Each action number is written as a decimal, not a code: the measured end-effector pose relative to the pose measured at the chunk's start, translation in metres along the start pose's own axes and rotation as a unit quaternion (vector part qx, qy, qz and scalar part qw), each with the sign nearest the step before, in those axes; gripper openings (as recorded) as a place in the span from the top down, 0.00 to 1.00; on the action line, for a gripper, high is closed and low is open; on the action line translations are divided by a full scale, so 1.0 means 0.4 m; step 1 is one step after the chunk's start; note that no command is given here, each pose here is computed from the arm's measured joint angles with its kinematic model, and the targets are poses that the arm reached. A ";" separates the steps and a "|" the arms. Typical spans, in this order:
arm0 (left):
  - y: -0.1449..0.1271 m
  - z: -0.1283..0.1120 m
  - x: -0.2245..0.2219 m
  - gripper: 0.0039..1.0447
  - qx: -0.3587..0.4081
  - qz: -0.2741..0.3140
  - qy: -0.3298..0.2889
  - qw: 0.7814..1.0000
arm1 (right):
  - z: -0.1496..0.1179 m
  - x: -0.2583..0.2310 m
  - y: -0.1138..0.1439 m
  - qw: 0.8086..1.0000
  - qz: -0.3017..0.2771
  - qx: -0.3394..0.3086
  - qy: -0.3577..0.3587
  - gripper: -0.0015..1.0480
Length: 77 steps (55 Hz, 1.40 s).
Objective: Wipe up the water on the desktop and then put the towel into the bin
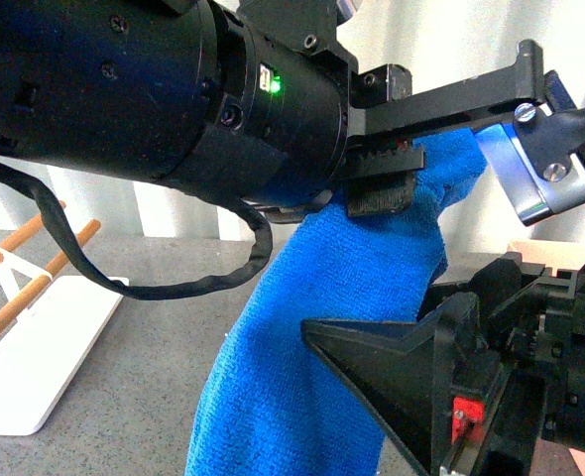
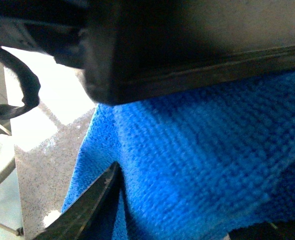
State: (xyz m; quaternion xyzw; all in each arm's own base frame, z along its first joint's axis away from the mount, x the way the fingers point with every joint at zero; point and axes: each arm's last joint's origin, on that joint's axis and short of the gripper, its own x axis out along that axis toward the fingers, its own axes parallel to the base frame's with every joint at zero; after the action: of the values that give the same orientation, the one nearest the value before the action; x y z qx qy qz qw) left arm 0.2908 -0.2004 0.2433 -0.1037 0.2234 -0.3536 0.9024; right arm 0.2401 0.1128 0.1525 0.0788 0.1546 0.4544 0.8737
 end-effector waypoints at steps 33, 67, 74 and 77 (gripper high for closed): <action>0.059 -0.015 0.022 0.56 -0.009 0.025 0.006 1.000 | 0.033 -0.043 -0.041 0.999 -0.035 0.007 -0.025 0.96; 0.381 -0.211 0.037 0.06 -0.038 0.168 0.114 0.978 | 0.054 -0.080 -0.067 0.997 -0.063 0.011 -0.037 0.96; 0.388 -0.192 -0.027 0.06 -0.026 0.168 0.105 0.980 | 0.054 -0.080 -0.068 0.997 -0.064 0.011 -0.037 0.96; 0.382 -0.178 -0.063 0.06 -0.018 0.162 0.097 0.982 | 0.054 -0.081 -0.070 0.997 -0.066 0.011 -0.037 0.96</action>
State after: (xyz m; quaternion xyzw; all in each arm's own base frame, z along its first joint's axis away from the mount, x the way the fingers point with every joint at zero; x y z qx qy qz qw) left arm 0.3310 -0.0740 0.1361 -0.0471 0.3299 -0.2069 0.9199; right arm 0.2514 0.0703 0.1714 0.0950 0.1324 0.3904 0.9061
